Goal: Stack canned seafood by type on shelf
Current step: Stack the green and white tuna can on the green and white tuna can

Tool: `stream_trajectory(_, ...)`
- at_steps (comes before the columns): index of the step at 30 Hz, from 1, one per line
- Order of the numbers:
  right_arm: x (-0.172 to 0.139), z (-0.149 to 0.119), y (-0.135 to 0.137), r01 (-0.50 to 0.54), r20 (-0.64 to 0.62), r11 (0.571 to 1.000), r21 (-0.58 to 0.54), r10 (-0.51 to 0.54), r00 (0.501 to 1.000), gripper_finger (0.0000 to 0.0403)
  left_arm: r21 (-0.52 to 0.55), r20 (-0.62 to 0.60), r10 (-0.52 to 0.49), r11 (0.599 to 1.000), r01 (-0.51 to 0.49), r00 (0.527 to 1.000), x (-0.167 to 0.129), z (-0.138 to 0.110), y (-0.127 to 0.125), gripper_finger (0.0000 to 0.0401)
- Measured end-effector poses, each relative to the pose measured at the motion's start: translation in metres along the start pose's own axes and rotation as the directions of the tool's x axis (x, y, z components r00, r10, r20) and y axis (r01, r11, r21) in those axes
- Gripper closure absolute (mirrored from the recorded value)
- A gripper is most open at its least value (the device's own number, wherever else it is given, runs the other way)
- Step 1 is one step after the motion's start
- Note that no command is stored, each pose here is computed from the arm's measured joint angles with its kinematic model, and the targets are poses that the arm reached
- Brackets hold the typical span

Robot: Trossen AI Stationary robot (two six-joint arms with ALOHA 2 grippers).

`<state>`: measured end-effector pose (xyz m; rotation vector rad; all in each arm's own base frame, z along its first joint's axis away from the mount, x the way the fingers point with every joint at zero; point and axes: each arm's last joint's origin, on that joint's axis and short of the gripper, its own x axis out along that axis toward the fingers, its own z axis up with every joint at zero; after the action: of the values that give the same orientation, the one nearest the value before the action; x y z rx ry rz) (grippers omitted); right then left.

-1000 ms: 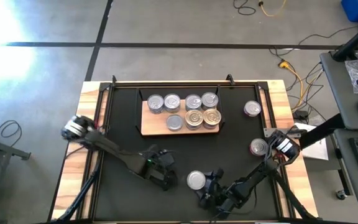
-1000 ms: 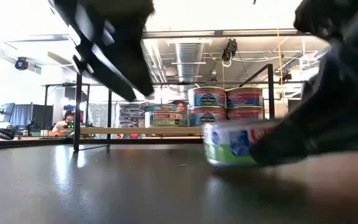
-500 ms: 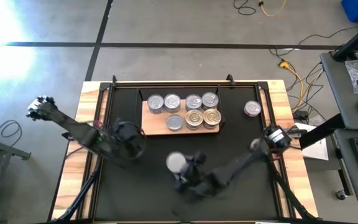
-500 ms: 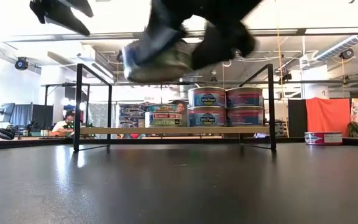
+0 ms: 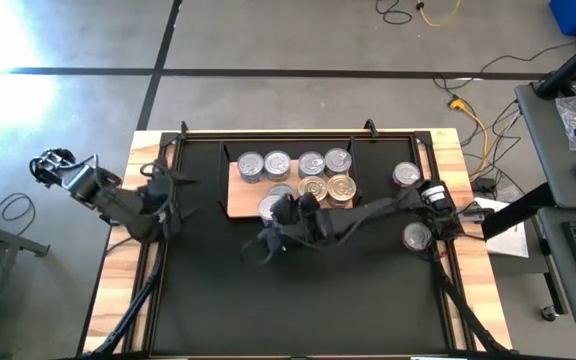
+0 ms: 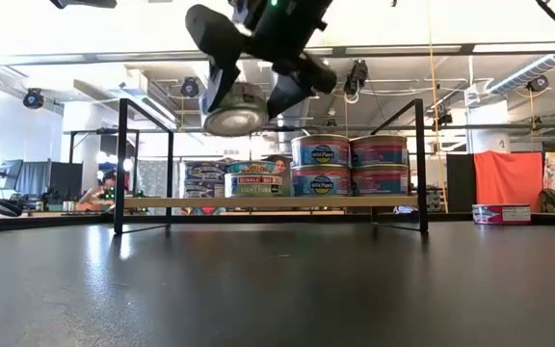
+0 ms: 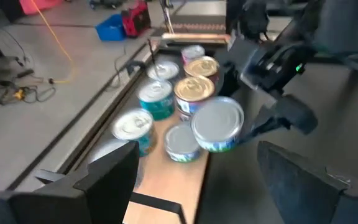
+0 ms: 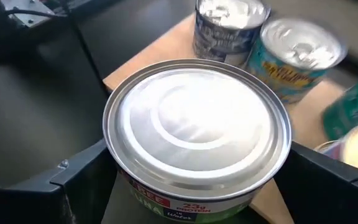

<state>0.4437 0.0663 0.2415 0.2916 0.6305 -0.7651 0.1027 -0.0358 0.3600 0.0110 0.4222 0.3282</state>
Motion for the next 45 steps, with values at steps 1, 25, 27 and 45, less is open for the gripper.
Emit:
stream_trajectory(1, 0.004, 0.004, -0.003, -0.011, -0.02, 1.0, 0.023, 0.011, 1.0, 0.0039, -0.004, 0.012, 0.005, 1.0, -0.005, 1.0, -0.002, 0.0, 0.003, 0.0092)
stream_trajectory(25, 0.034, 0.042, -0.045, -0.059, -0.179, 0.997, -0.046, 0.05, 0.983, 0.0038, -0.15, 0.046, 0.014, 0.989, -0.007, 0.999, -0.008, 0.001, 0.01, 0.0092)
stream_trajectory(27, 0.033, 0.043, -0.045, -0.074, -0.186, 0.996, -0.047, 0.064, 0.98, 0.0038, -0.143, 0.047, 0.03, 0.989, -0.023, 0.998, -0.007, 0.002, 0.011, 0.0092)
stream_trajectory(45, 0.034, 0.057, -0.058, -0.085, -0.205, 0.986, -0.141, 0.055, 0.977, 0.0037, -0.053, -0.065, 0.043, 0.998, -0.047, 0.997, 0.037, 0.009, 0.017, 0.0092)
